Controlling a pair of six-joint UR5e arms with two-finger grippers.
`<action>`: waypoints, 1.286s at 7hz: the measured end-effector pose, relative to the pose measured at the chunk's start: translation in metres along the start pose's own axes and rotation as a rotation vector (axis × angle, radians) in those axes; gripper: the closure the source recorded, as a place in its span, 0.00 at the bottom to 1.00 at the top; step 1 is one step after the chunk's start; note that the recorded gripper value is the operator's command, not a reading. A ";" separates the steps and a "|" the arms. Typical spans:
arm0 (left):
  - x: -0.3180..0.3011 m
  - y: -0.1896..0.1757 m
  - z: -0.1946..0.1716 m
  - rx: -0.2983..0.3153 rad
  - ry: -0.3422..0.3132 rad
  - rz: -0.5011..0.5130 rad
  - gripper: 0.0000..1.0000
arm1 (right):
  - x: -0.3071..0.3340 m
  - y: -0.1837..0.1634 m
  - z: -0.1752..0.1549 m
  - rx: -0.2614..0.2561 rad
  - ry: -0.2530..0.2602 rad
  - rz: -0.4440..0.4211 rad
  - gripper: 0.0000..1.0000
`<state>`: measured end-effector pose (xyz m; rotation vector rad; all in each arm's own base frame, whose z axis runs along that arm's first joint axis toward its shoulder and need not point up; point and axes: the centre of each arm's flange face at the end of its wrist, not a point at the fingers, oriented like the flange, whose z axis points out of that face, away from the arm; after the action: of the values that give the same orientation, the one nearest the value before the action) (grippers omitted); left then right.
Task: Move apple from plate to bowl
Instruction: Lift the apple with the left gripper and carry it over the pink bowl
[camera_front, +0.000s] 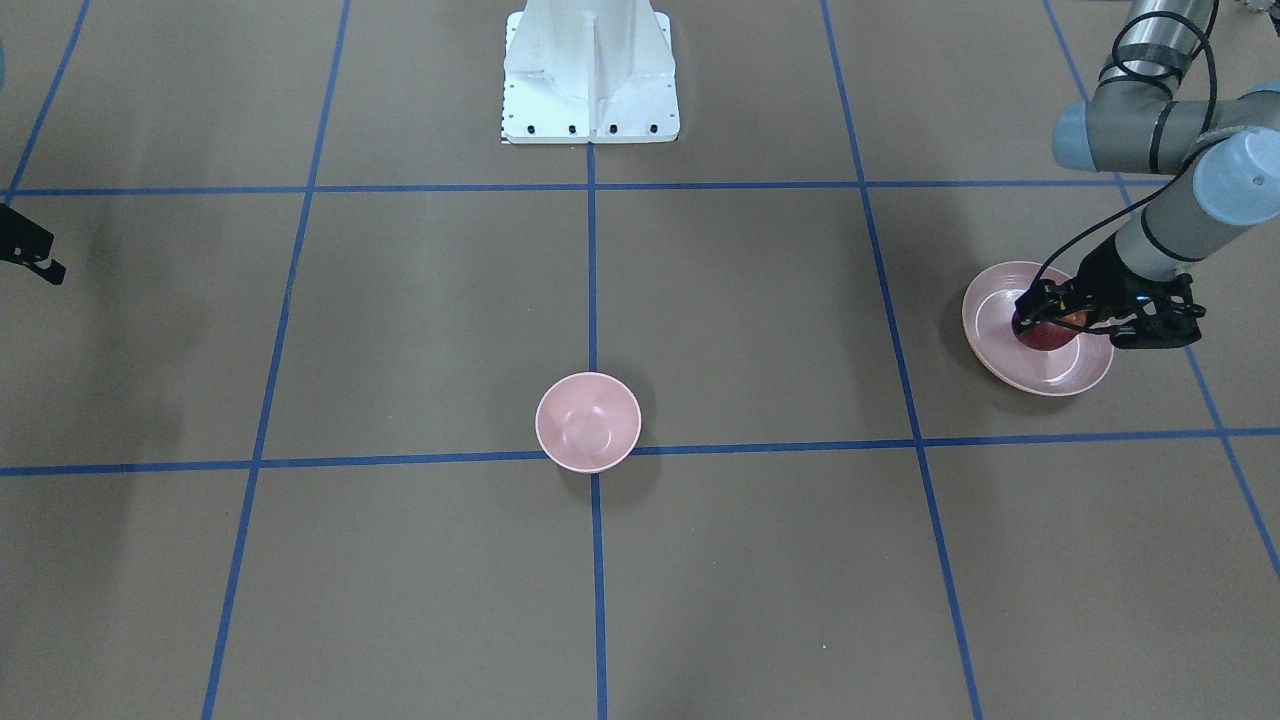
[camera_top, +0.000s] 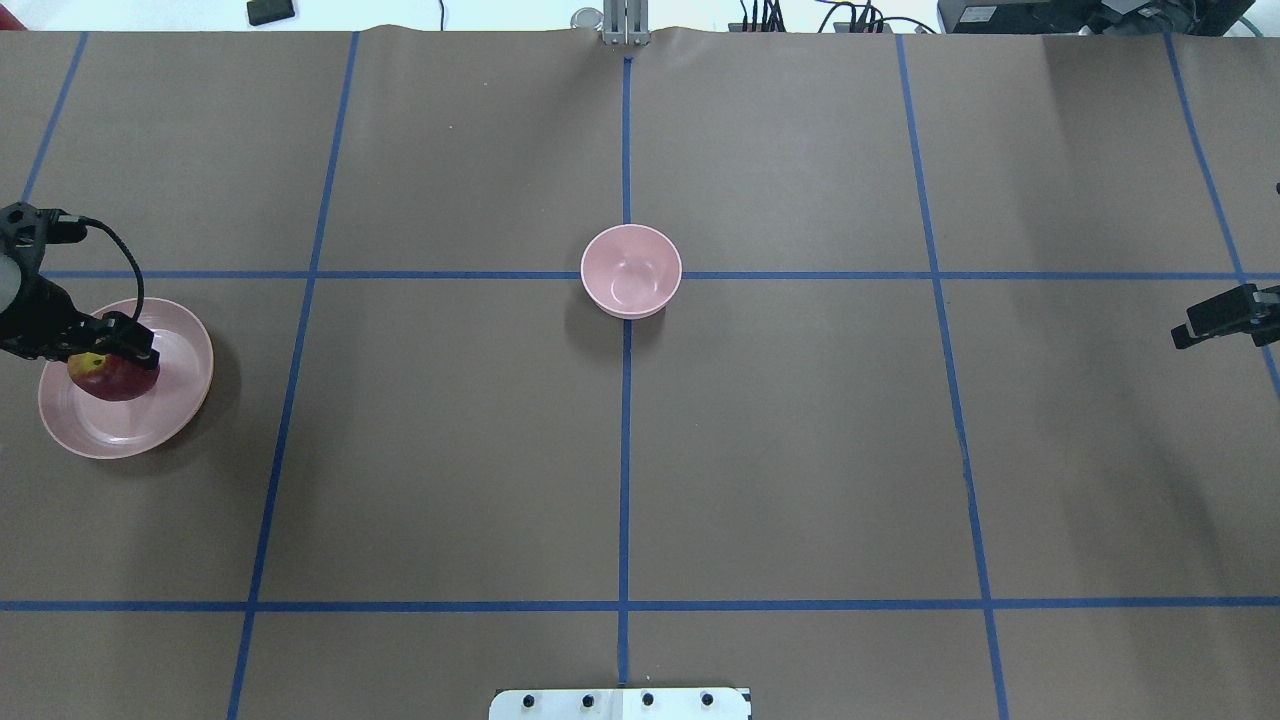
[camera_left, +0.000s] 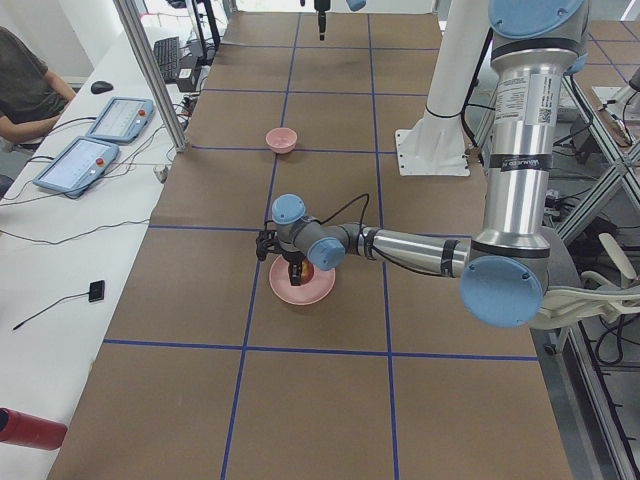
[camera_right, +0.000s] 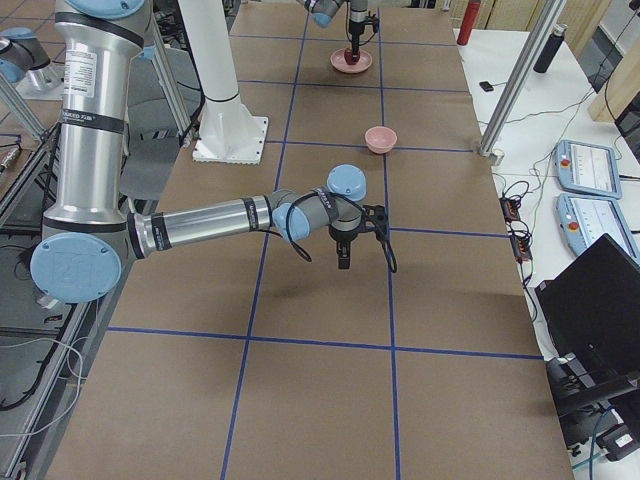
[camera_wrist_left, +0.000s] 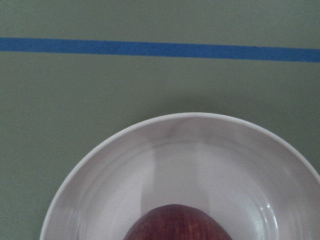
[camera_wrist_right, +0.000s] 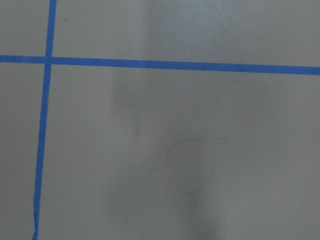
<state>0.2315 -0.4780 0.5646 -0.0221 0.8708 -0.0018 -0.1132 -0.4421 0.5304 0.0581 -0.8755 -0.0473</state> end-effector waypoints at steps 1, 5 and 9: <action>0.023 0.001 -0.029 -0.038 0.046 -0.019 1.00 | 0.000 0.000 0.000 0.000 0.000 0.000 0.00; 0.290 -0.022 -0.110 -0.065 0.121 -0.124 1.00 | 0.001 0.000 0.001 -0.002 0.001 0.002 0.00; 0.519 -0.081 -0.081 0.034 0.091 -0.175 1.00 | 0.004 -0.002 0.001 0.019 0.036 0.003 0.00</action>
<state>0.5049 -0.5658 0.1168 -0.0670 0.9572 -0.1819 -0.1109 -0.4443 0.5341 0.0757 -0.8404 -0.0352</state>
